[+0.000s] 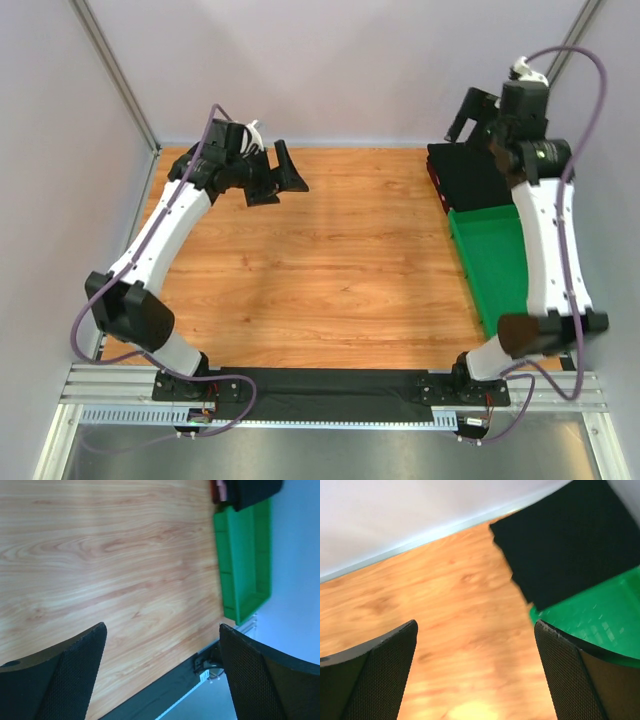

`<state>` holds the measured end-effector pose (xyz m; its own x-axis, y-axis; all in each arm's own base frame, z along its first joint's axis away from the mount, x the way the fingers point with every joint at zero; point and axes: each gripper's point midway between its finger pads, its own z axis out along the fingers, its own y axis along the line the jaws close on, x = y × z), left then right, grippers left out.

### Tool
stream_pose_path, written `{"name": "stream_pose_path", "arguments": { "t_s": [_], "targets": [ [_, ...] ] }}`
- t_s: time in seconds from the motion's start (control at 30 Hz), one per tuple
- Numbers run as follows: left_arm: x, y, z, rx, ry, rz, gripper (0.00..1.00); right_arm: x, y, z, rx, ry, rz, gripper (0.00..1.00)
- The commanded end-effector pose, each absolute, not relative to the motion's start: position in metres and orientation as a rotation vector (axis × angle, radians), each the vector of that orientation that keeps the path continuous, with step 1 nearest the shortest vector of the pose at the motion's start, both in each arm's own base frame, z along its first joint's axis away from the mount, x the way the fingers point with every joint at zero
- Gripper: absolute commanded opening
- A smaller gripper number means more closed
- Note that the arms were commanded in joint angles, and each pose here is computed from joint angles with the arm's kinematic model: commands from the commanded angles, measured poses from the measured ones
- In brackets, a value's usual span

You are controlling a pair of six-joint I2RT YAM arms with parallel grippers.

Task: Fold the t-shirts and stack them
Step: Neatly place the folded tshirt to the corner

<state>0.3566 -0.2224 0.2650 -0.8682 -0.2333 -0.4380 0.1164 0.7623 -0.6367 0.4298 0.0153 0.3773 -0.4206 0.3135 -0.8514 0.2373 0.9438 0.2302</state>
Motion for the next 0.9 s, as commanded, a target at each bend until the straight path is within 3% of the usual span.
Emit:
{"name": "stream_pose_path", "arguments": {
  "t_s": [0.0,0.17,0.37,0.47,0.87],
  "targets": [
    [0.344,-0.241,0.309,0.053,2.292,-1.058,0.99,0.373,0.037,0.371,0.52,2.065,0.331,1.0],
    [0.302,-0.243,0.343,0.215,2.229,-1.178,1.0,0.305,0.084,0.358,0.548,2.136,0.664,1.0],
    [0.264,-0.239,0.351,0.115,2.163,-1.318,1.0,0.263,0.099,0.345,0.557,2.156,0.79,1.0],
    [0.246,-0.237,0.359,0.076,2.098,-1.385,0.99,0.249,0.102,0.343,0.541,2.192,0.773,1.0],
    [0.229,-0.217,0.37,0.101,2.094,-1.249,1.0,0.245,0.109,0.366,0.477,2.139,0.814,1.0]
  ]
}}
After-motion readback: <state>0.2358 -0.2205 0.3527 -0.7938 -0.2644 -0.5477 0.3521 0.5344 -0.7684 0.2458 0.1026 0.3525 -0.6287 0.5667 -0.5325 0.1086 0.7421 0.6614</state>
